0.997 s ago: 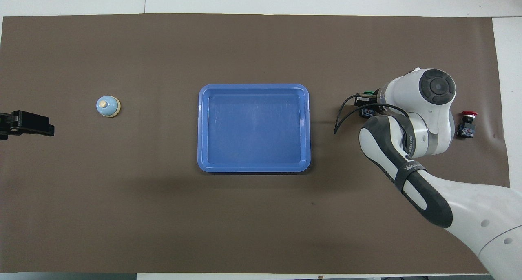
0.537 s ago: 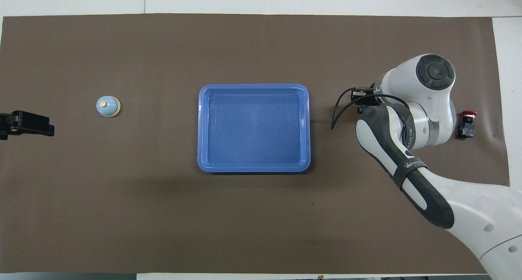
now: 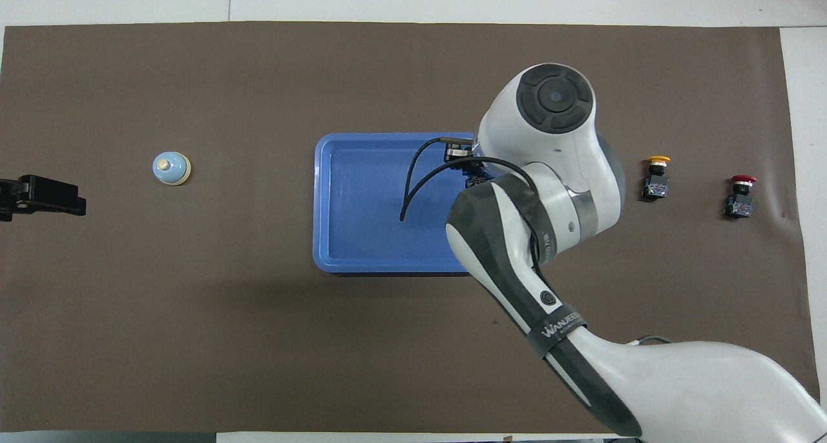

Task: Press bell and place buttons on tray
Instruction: 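Carry the green button over the blue tray and lower it, then release the green button and move the right gripper to the orange button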

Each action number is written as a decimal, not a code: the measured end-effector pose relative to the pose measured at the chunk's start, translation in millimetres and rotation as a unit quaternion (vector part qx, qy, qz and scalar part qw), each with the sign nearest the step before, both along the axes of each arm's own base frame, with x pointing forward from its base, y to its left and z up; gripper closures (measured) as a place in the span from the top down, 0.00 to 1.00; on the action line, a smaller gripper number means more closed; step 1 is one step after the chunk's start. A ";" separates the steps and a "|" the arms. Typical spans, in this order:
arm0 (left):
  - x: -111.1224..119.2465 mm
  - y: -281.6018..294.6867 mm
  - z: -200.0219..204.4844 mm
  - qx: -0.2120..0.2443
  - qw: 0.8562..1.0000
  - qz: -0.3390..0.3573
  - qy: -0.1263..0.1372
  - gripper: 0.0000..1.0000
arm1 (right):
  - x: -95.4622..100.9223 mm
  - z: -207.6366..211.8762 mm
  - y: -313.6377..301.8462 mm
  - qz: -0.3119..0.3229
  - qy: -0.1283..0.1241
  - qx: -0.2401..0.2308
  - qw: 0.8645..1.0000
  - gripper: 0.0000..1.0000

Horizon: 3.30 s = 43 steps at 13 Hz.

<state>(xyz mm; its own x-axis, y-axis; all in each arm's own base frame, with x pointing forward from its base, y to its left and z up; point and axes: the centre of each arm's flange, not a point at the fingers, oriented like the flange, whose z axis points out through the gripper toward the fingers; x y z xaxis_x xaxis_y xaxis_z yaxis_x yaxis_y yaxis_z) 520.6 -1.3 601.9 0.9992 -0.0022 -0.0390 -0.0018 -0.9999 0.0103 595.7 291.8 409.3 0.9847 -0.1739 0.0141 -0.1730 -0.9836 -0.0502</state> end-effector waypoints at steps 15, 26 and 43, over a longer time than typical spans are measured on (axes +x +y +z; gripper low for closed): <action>0.0 0.0 0.0 0.000 1.000 0.000 0.000 1.00 | -44.3 -114.7 26.7 0.007 -0.011 0.003 1.000 0.63; 0.0 0.0 0.0 0.000 1.000 0.000 0.000 1.00 | 17.4 26.2 -180.1 -0.075 -0.019 0.000 0.997 1.00; 0.0 0.0 0.0 0.000 1.000 0.000 0.000 1.00 | -14.3 -120.4 -367.2 -0.067 -0.022 -0.019 0.997 1.00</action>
<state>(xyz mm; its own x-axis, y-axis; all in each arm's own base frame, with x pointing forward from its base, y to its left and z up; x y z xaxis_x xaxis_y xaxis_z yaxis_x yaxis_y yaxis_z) 520.6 -1.3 601.9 0.9992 -0.0022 -0.0390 -0.0018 -0.9999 0.0103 581.4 -75.4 289.0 0.9511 -0.3015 0.0666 -0.3005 -0.9535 -0.0248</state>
